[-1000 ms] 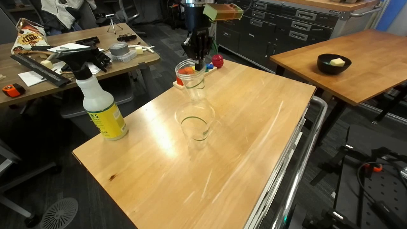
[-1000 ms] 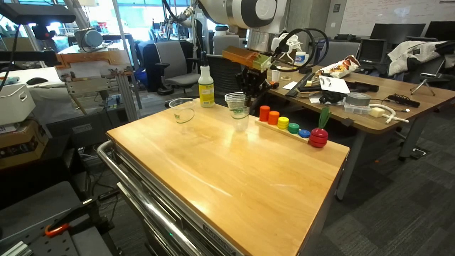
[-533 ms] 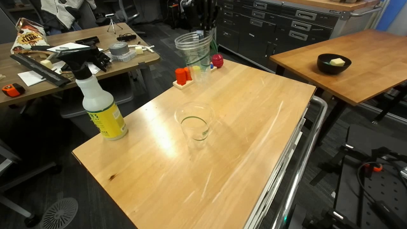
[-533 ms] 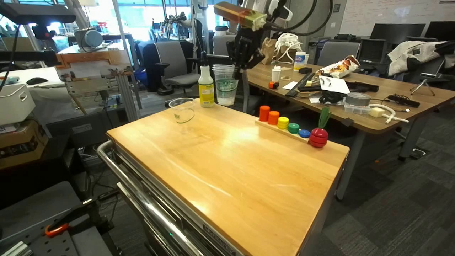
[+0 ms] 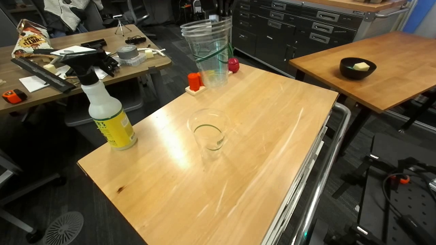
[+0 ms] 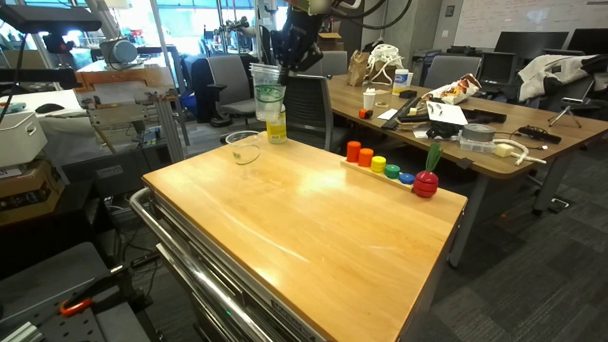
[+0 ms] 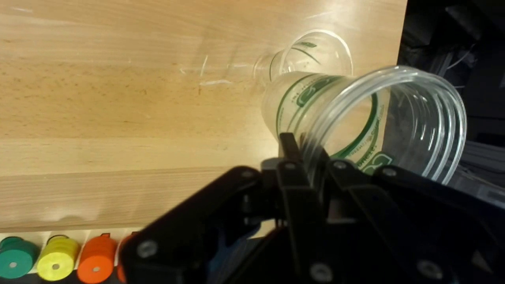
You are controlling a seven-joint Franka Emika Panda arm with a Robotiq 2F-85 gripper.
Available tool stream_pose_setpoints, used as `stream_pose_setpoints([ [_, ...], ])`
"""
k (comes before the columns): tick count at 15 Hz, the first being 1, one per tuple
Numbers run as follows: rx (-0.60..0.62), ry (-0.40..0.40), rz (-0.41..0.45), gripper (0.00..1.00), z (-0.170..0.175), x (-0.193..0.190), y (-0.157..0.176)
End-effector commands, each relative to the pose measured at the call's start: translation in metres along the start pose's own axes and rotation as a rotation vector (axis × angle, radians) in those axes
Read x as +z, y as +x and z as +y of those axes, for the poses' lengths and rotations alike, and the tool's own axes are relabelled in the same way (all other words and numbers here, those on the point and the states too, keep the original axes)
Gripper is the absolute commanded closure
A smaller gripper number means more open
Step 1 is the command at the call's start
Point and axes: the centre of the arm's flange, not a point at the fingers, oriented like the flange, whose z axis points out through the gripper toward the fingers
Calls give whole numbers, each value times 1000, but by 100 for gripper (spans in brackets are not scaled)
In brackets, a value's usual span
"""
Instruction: Stack the cups
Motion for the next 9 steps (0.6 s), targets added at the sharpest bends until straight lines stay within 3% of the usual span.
stream_pose_setpoints([
  [1,-72,43,-29,98,-19,20,-32],
  [4,-117,64,-64,98,-30,36,-43],
  [9,-196,101,-7,98,-41,51,-47],
])
